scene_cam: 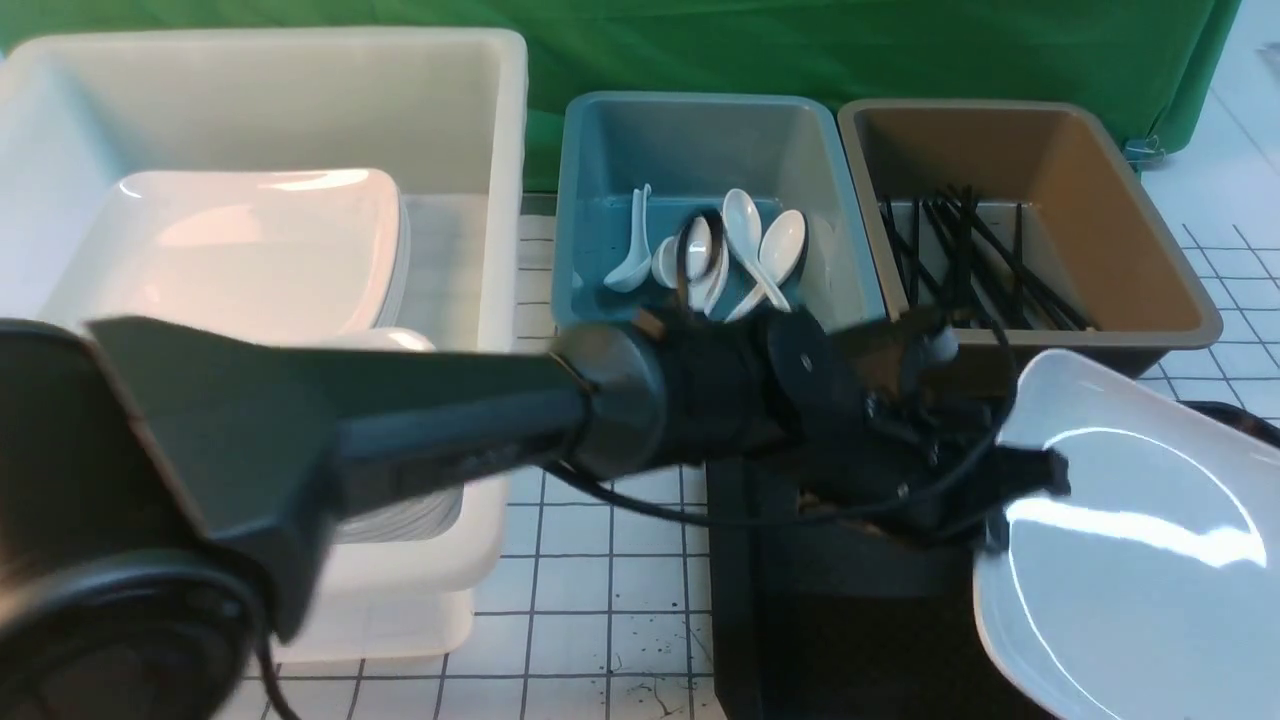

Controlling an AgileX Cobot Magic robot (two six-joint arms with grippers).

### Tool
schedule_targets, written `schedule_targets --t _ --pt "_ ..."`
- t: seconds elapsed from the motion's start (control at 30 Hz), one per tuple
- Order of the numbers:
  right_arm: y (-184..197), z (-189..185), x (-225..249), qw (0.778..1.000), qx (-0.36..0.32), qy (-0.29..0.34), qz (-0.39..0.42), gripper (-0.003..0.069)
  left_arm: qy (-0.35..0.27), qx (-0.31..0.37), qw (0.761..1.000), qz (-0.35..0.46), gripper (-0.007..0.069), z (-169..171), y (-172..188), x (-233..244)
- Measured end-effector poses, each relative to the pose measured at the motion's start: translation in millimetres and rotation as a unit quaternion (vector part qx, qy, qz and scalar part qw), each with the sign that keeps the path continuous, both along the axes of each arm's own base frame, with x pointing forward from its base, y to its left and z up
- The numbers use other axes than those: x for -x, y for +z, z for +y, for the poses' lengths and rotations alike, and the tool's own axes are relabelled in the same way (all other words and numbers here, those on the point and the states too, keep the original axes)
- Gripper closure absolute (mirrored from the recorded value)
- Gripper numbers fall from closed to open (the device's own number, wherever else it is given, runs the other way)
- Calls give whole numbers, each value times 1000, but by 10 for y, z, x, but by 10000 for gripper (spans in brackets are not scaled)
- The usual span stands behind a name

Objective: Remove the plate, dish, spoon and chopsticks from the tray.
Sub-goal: Use the left arm to grab a plate from the dinner plate, then use the left arm to put the plate into the large storage box on the left

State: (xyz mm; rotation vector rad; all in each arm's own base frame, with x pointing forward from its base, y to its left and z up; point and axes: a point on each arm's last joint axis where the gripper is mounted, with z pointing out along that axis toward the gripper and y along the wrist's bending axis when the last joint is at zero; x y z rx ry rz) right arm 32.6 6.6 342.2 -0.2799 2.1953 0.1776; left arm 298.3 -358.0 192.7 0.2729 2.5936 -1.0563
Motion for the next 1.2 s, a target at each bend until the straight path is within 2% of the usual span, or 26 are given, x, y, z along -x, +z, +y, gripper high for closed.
schedule_targets --t 0.13,0.77,1.0,1.2 --pt "1 0 -1 1000 0 0 -1 587 -7 5 1000 -21 607 109 227 -30" --pt "18 2 -15 1000 -2 0 -13 583 -12 23 999 -48 606 407 732 -60" --pt "-3 4 -22 1000 0 -1 -10 577 13 46 996 -72 606 686 1084 -130" --pt "-6 4 -23 1000 0 -1 -10 572 56 71 991 -96 606 1094 1432 -243"
